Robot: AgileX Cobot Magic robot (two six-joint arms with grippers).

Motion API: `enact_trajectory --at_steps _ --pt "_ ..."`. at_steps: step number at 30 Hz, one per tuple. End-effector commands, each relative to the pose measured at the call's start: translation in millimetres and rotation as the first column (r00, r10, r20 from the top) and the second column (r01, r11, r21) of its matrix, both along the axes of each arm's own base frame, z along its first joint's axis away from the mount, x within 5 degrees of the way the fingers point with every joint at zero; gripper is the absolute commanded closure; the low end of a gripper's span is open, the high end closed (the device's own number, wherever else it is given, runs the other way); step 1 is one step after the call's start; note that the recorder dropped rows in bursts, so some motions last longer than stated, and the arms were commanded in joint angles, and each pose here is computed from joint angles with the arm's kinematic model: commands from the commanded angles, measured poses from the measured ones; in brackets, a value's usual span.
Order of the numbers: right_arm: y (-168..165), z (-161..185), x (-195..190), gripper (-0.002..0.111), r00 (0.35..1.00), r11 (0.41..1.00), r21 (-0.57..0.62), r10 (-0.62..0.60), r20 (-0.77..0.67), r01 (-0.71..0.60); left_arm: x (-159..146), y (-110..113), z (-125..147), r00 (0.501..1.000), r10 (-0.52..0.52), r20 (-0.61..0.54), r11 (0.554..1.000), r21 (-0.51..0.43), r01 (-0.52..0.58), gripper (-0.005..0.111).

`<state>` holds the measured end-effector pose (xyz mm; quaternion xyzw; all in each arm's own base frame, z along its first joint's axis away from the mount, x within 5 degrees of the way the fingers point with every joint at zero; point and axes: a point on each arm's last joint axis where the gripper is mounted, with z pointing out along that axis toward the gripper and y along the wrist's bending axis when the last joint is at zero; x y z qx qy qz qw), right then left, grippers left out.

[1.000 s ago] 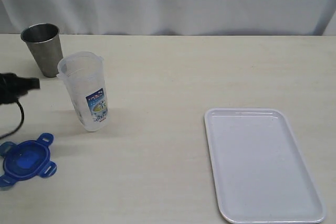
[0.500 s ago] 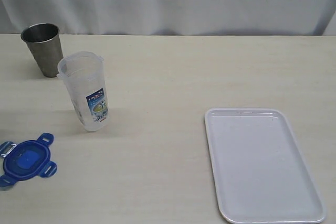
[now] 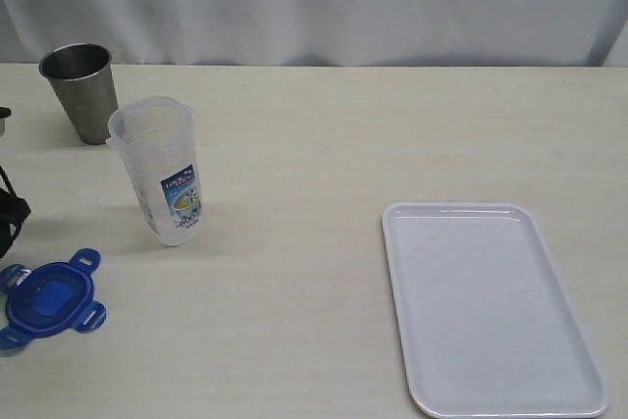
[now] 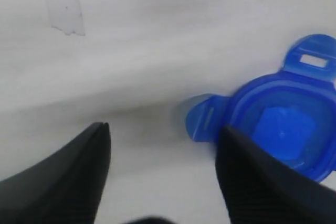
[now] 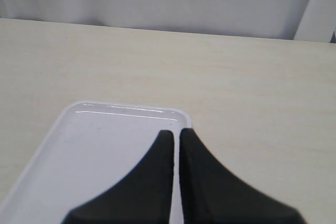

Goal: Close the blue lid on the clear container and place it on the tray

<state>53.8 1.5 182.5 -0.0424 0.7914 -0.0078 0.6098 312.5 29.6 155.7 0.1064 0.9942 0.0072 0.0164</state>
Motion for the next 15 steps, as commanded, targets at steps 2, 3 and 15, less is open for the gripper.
enact_trajectory --at_steps 2,3,15 --pt "0.1 -0.1 -0.3 0.104 1.000 1.000 -0.003 0.002 0.005 -0.002 0.2 -8.1 -6.8 0.997 -0.059 0.047 0.994 -0.085 0.063 0.050" --pt "0.1 -0.1 -0.3 0.104 1.000 1.000 -0.003 0.002 0.005 -0.002 -0.1 -9.7 -6.7 0.996 -0.076 0.047 0.992 -0.101 0.080 0.050" --pt "0.1 -0.1 -0.3 0.104 1.000 1.000 -0.003 0.002 0.005 -0.002 -2.7 -10.4 -53.1 0.977 -0.175 -0.120 0.977 -0.145 0.158 0.050"
